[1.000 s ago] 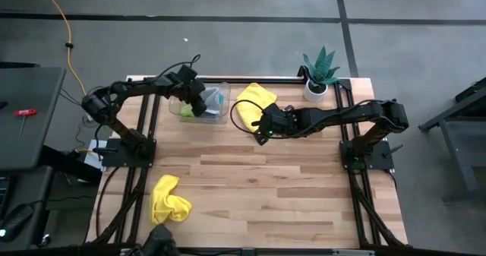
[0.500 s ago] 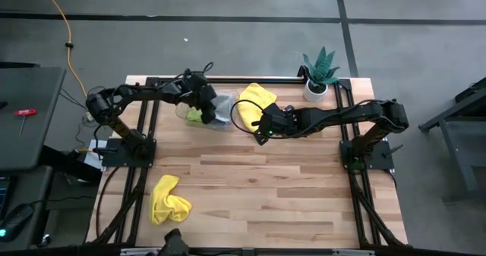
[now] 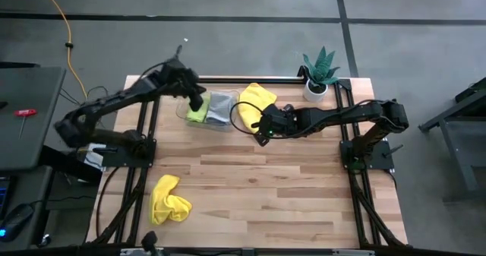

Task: Fold microfiber towels
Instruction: Fold the top yellow towel

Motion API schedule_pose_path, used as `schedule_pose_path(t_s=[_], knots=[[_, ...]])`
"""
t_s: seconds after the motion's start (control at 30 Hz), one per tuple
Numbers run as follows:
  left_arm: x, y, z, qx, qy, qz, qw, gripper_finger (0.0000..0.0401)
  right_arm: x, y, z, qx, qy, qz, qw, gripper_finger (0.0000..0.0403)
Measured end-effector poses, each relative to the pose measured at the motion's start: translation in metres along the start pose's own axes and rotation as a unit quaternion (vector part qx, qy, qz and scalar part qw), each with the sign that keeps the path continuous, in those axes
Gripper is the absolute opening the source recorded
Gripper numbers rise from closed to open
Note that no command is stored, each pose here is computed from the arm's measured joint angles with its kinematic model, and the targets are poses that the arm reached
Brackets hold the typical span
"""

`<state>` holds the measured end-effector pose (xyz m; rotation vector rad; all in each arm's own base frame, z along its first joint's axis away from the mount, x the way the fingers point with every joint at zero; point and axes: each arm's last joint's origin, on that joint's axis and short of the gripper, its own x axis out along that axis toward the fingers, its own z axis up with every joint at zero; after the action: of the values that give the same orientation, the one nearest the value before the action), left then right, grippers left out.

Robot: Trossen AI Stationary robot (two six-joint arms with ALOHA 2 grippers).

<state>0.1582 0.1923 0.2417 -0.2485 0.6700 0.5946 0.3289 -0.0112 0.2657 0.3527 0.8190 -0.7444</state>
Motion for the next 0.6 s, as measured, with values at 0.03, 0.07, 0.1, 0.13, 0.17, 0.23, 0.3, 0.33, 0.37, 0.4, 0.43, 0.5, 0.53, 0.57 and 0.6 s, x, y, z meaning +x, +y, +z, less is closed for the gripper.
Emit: schedule_pose_path(t_s=[0.03, 0.07, 0.1, 0.13, 0.17, 0.23, 0.3, 0.33, 0.37, 0.4, 0.43, 0.5, 0.53, 0.57, 0.6], knots=[[-0.009, -0.001, 0.001, -0.012, -0.011, -0.006, 1.000, 0.0000, 0.000, 0.000, 0.000, -0.006, 0.002, 0.002, 1.000, 0.0222], [-0.017, -0.003, 0.003, -0.026, -0.024, -0.021, 0.999, 0.0000, 0.000, 0.000, 0.000, -0.016, 0.006, 0.007, 1.000, 0.0222], [-0.024, -0.006, 0.003, -0.040, -0.039, -0.041, 0.998, 0.0000, 0.000, 0.000, -0.001, -0.031, 0.015, 0.015, 0.999, 0.0222], [-0.032, -0.010, 0.002, -0.054, -0.054, -0.068, 0.995, 0.0000, 0.000, 0.000, -0.003, -0.046, 0.028, 0.023, 0.998, 0.0222], [-0.038, -0.016, -0.001, -0.065, -0.065, -0.094, 0.991, 0.0000, 0.000, 0.000, -0.004, -0.060, 0.043, 0.030, 0.997, 0.0222], [-0.048, -0.031, -0.009, -0.074, -0.084, -0.124, 0.986, 0.0000, 0.002, -0.002, -0.010, -0.083, 0.066, 0.031, 0.994, 0.0222], [-0.054, -0.049, -0.020, -0.082, -0.087, -0.138, 0.983, 0.0000, 0.006, -0.007, -0.022, -0.105, 0.097, 0.028, 0.989, 0.0222], [-0.055, -0.058, -0.025, -0.090, -0.084, -0.144, 0.982, 0.0000, 0.009, -0.011, -0.029, -0.112, 0.116, 0.029, 0.986, 0.0222], [-0.057, -0.068, -0.032, -0.100, -0.079, -0.150, 0.980, 0.0000, 0.011, -0.014, -0.037, -0.114, 0.131, 0.034, 0.984, 0.0222], [-0.060, -0.077, -0.037, -0.110, -0.076, -0.157, 0.979, 0.0000, 0.014, -0.019, -0.044, -0.112, 0.142, 0.039, 0.983, 0.0222], [-0.065, -0.086, -0.040, -0.117, -0.079, -0.167, 0.976, 0.0000, 0.016, -0.024, -0.053, -0.110, 0.152, 0.041, 0.981, 0.0222], [-0.076, -0.103, -0.043, -0.128, -0.095, -0.184, 0.970, 0.0000, 0.020, -0.033, -0.066, -0.090, 0.147, 0.061, 0.983, 0.0222], [-0.081, -0.110, -0.043, -0.135, -0.107, -0.187, 0.967, 0.0000, 0.022, -0.038, -0.070, -0.072, 0.133, 0.077, 0.985, 0.0222], [-0.085, -0.117, -0.043, -0.139, -0.122, -0.192, 0.964, 0.0000, 0.024, -0.042, -0.074, -0.052, 0.118, 0.100, 0.987, 0.0222], [-0.091, -0.124, -0.042, -0.144, -0.141, -0.200, 0.959, 0.0000, 0.027, -0.046, -0.076, -0.032, 0.100, 0.120, 0.987, 0.0222]])
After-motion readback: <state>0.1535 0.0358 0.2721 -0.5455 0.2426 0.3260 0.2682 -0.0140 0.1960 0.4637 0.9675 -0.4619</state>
